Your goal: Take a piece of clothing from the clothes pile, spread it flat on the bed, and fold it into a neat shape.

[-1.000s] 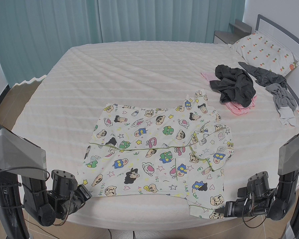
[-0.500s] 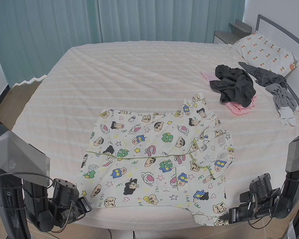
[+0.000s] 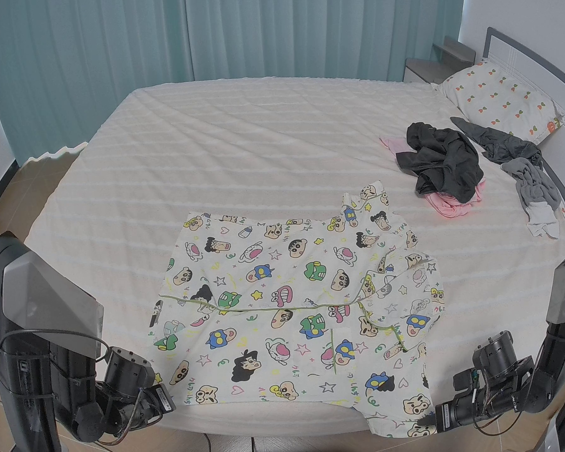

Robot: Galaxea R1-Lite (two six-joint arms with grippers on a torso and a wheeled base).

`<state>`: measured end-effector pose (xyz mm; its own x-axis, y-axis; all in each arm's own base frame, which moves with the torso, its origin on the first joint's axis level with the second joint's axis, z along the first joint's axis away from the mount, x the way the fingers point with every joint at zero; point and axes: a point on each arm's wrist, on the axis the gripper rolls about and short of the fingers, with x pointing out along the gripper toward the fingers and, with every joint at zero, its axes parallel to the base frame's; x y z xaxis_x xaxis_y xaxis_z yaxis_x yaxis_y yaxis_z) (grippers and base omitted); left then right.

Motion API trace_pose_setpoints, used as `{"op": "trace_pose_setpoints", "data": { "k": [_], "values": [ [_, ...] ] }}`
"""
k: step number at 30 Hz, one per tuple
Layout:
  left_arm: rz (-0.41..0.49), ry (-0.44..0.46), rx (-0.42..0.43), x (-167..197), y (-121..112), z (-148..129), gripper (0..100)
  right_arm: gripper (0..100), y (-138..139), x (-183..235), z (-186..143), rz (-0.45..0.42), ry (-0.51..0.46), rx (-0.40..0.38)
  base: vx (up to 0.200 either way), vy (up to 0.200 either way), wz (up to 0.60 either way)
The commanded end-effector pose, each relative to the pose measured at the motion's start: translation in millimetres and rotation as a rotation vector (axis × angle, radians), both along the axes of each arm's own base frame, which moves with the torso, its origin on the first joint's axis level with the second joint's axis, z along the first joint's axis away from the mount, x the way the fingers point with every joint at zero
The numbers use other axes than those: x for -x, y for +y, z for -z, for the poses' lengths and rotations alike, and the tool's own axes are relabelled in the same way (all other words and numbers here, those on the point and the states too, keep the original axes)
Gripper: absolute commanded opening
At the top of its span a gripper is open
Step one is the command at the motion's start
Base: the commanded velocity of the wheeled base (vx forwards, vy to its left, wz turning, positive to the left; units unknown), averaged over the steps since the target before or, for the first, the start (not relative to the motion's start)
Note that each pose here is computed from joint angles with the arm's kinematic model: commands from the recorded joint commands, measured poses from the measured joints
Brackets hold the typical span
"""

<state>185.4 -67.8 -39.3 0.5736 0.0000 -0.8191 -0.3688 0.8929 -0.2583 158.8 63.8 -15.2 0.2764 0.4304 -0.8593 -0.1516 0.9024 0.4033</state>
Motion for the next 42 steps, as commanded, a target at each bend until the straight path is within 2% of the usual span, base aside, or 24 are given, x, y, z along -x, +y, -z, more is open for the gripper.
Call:
{"op": "trace_pose_setpoints", "data": {
  "k": [1,5,8,9,10,13,20,25,30,34,41,42],
  "values": [
    [-0.002,-0.043,0.020,-5,-2,-4,0,0,-3,1,-9,0.015,-0.047,-0.033,0.000,0.000,0.00],
    [-0.011,-0.159,0.063,-17,-7,-19,0,0,-10,-6,-28,0.057,-0.156,-0.124,0.000,0.000,0.00],
    [-0.035,-0.245,0.101,-28,-9,-32,0,0,-13,-16,-36,0.109,-0.213,-0.162,0.000,0.000,0.00],
    [-0.035,-0.245,0.101,-28,-9,-32,0,0,-13,-16,-36,0.109,-0.213,-0.162,0.000,0.000,0.00],
    [-0.059,-0.306,0.150,-39,-13,-41,0,0,-15,-27,-41,0.152,-0.252,-0.191,0.000,0.000,0.00],
    [-0.075,-0.365,0.180,-55,-16,-46,0,0,-15,-38,-44,0.186,-0.283,-0.222,0.000,0.000,0.00],
    [-0.154,-0.495,0.208,-106,-8,-57,0,0,-17,-74,-56,0.283,-0.396,-0.309,0.000,0.000,0.00],
    [-0.177,-0.488,0.202,-133,-8,-54,0,0,-16,-97,-53,0.317,-0.435,-0.349,0.000,0.000,0.00],
    [-0.174,-0.492,0.205,-151,-12,-48,0,0,-14,-107,-44,0.314,-0.468,-0.363,0.000,0.000,0.00],
    [-0.174,-0.496,0.209,-173,-18,-42,0,0,-12,-118,-33,0.309,-0.534,-0.383,0.000,0.000,0.00],
    [-0.178,-0.496,0.212,-184,-20,-36,0,0,-11,-127,-26,0.332,-0.572,-0.427,0.000,0.000,0.00],
    [-0.181,-0.495,0.212,-185,-20,-35,100,100,-11,-129,-26,0.337,-0.574,-0.435,0.000,0.000,0.00]
  ]
}}
